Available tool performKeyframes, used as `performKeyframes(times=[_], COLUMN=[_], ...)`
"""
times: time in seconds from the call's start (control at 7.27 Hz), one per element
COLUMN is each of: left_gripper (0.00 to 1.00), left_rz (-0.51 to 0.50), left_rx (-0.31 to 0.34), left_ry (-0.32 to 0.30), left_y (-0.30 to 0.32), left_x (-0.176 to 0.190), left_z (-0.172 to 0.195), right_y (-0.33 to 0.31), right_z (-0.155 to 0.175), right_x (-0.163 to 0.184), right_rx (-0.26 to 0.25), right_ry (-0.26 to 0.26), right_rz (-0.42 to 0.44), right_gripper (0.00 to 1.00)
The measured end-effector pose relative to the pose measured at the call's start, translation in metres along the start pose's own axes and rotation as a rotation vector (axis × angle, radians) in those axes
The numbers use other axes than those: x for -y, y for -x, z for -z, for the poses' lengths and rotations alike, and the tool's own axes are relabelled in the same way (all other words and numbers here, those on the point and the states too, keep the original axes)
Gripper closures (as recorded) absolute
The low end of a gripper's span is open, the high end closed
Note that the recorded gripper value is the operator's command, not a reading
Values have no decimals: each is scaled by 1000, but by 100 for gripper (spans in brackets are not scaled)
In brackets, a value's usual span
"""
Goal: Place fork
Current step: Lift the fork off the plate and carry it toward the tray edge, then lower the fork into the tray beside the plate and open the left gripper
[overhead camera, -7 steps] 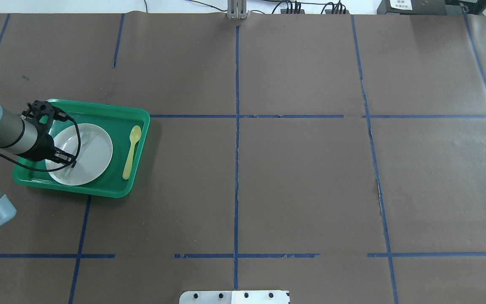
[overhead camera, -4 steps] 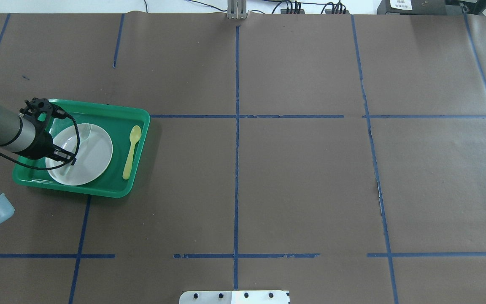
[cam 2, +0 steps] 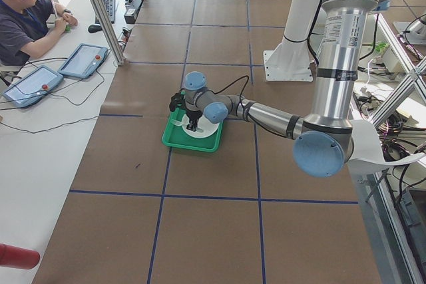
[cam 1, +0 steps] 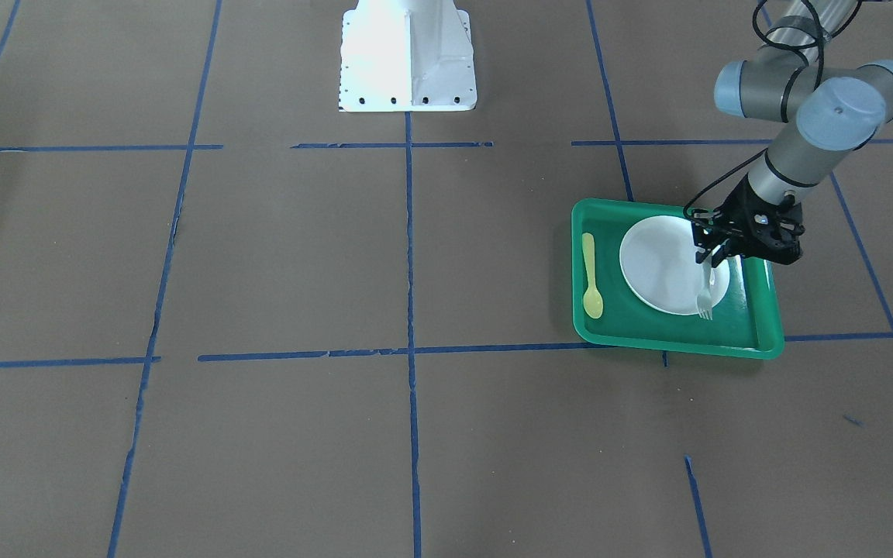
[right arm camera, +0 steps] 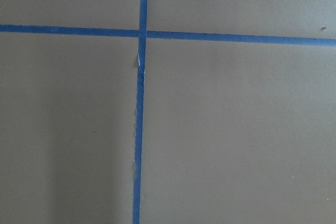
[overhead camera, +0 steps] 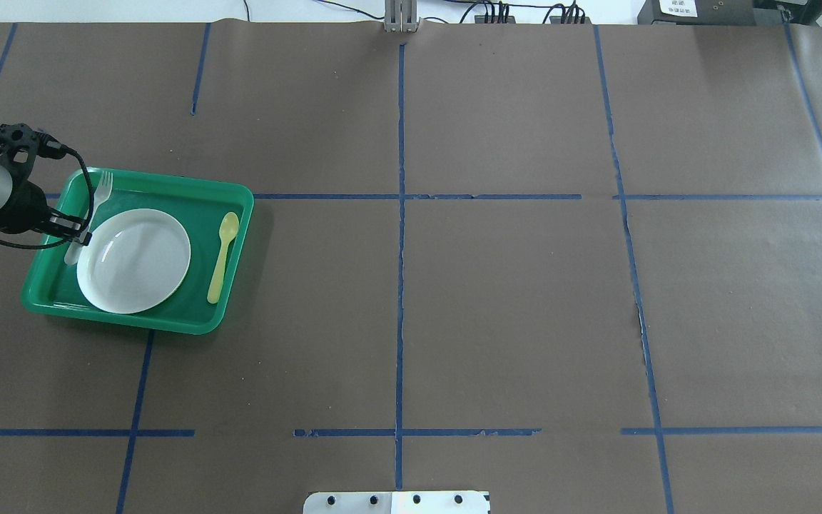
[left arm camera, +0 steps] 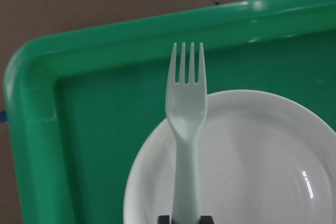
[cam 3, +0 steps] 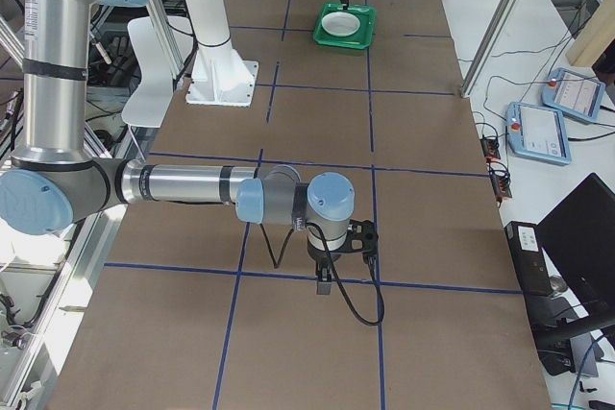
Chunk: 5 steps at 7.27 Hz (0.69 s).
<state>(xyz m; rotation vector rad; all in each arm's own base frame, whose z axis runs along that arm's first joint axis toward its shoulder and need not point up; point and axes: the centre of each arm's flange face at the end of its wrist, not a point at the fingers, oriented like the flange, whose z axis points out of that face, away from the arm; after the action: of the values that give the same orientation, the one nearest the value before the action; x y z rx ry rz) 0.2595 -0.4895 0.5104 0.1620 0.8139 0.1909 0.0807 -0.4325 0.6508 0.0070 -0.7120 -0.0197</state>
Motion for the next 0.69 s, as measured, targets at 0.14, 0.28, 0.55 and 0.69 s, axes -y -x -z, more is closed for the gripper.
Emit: performKeyframes(times=[0.14,0.28,0.55,0.69], left_gripper=[100,100,100,100], left_rz=[24,38,56,61], left_rx=[-9,-12,-27,-34], left_ry=[40,64,93,99], left_y=[7,12,16,18], left_x=[-3,-5,-8,-9], left_z=[-2,-7,-13,-14], right_y=[0,0,0,0], right_z=[0,0,0,0], right_x=[0,0,0,0], right_rx=[0,0,0,0], right_ry=[0,0,0,0], right_rz=[0,0,0,0], right_gripper=[0,0,0,0])
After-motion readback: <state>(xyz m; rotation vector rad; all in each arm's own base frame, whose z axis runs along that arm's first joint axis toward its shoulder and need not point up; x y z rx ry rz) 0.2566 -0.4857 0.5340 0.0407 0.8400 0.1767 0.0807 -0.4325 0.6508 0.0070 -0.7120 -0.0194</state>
